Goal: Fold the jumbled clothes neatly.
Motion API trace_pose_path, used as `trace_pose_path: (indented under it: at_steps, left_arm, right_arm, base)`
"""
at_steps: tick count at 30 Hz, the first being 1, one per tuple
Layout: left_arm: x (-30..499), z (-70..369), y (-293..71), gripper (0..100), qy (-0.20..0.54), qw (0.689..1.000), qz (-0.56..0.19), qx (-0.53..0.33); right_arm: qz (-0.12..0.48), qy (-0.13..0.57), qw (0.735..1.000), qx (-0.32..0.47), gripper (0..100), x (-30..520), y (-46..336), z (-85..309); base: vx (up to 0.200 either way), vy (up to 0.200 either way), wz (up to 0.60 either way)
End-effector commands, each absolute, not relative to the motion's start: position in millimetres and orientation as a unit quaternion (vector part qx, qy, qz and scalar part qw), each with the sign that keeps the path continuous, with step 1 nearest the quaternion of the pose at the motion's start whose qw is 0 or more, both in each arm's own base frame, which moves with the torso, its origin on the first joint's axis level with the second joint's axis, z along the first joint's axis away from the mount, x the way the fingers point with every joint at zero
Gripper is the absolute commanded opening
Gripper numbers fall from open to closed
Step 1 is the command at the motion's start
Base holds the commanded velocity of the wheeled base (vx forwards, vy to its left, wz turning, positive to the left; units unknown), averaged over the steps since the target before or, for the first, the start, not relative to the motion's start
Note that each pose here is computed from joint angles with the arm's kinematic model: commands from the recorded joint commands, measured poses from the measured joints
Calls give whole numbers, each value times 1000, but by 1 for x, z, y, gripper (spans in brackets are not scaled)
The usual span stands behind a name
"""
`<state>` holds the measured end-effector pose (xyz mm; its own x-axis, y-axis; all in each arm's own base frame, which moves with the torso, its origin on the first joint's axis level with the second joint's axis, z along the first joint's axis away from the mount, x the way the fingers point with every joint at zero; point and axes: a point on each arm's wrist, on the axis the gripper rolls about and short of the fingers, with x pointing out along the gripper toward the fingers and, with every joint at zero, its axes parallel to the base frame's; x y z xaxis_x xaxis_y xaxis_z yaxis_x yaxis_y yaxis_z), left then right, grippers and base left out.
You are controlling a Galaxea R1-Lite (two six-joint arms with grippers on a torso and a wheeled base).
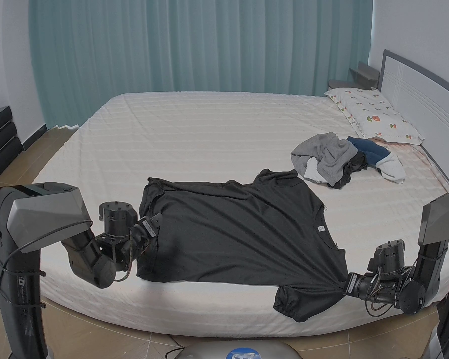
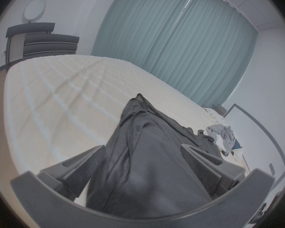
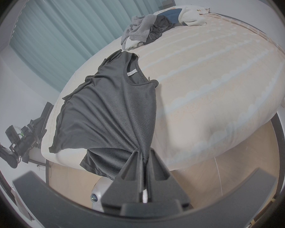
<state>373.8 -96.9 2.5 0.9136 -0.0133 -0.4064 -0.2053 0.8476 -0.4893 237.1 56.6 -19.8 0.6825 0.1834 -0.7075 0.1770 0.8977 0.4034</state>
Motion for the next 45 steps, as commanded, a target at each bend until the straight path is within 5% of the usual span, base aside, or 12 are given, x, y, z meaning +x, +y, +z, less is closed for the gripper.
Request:
trace_pose_path:
  at_steps: [1,28,29,41,45]
  left_arm:
    - [405,-12,-116,100,230,924,58,-298]
    - [418,-43,-118,100,254,930,87,-250]
    - [417,-45,-118,0,257,930,87,-248]
    - [407,-34,-96,0,264,927,111,-244]
    - [399,-22,-61,0,259,921,144,-255]
  right_arm:
    - [4,399,888,227,0,237,58,-20]
    - [9,400,888,227,0,237,61,-20]
    - [9,400,888,227,0,237,61,-20]
    - [5,401,887,227,0,237,59,-21]
    - [4,402,887,228,0,237,58,-21]
  base:
    - [0,0,0]
    - [0,0,0]
    - [0,0,0]
    - [0,0,0]
    - [0,0,0]
